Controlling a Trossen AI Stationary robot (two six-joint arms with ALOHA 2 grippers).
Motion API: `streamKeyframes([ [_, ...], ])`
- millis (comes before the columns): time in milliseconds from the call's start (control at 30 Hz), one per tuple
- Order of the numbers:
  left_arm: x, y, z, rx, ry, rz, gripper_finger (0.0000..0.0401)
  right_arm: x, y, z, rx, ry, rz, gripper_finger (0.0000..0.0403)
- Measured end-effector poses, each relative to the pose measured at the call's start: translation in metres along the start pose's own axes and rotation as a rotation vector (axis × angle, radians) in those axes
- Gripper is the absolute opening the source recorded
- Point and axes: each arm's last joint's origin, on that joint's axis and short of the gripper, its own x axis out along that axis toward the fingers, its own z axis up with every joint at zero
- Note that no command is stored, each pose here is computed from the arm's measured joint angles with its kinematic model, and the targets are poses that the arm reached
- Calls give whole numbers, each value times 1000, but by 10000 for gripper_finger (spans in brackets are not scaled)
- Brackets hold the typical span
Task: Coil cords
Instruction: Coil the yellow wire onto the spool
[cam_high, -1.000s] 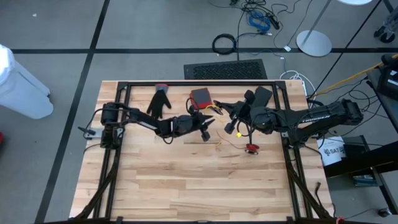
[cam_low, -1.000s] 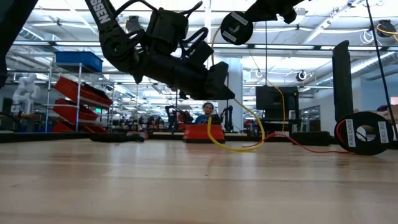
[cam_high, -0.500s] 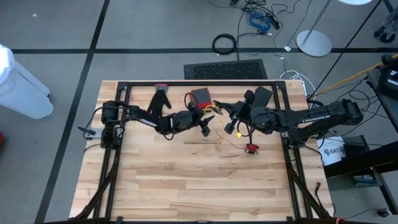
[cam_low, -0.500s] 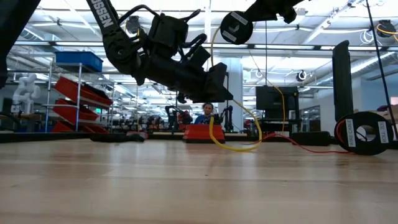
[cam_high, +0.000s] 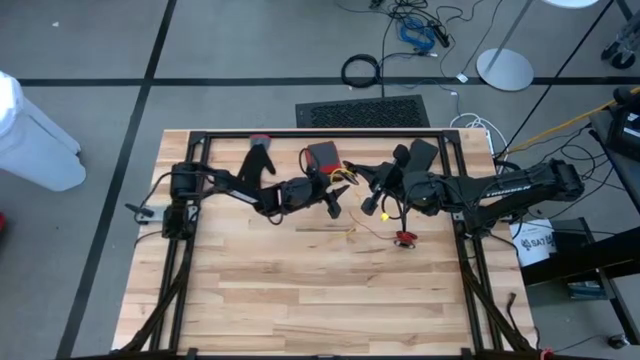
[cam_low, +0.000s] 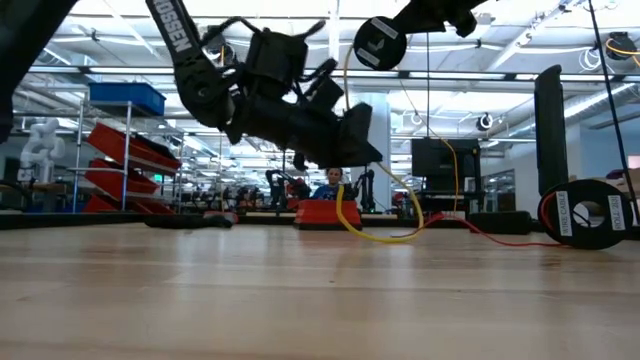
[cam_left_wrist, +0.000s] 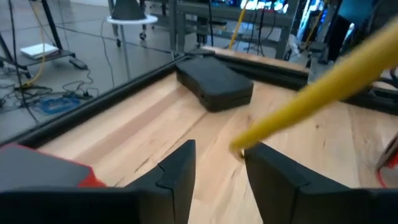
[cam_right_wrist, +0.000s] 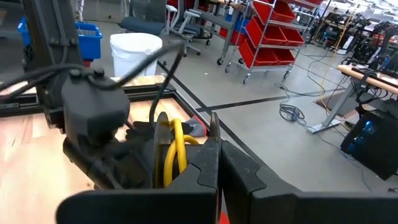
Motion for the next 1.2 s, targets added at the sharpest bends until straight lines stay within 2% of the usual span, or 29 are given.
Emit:
streamKeyframes([
  [233, 7, -4, -15, -14, 29, -10, 88, 0, 0, -1, -3, 7, 0, 0],
  [400, 7, -5, -12, -15, 1, -16, 20, 0, 0, -1, -2, 6, 0, 0],
  [467, 7, -6, -10, -18, -22, -20, 8, 0, 0, -1, -2, 6, 0, 0],
  [733, 6, -7, -11, -2, -6, -46, 8, 0, 0, -1, -3, 7, 0, 0],
  [1000, -2, -12, -27, 42, 71, -61, 59, 0, 0, -1, -3, 7, -1, 0],
  [1200, -4, -15, -20, 41, -12, -75, 75, -9, -8, 11, 43, -60, -1, 0],
])
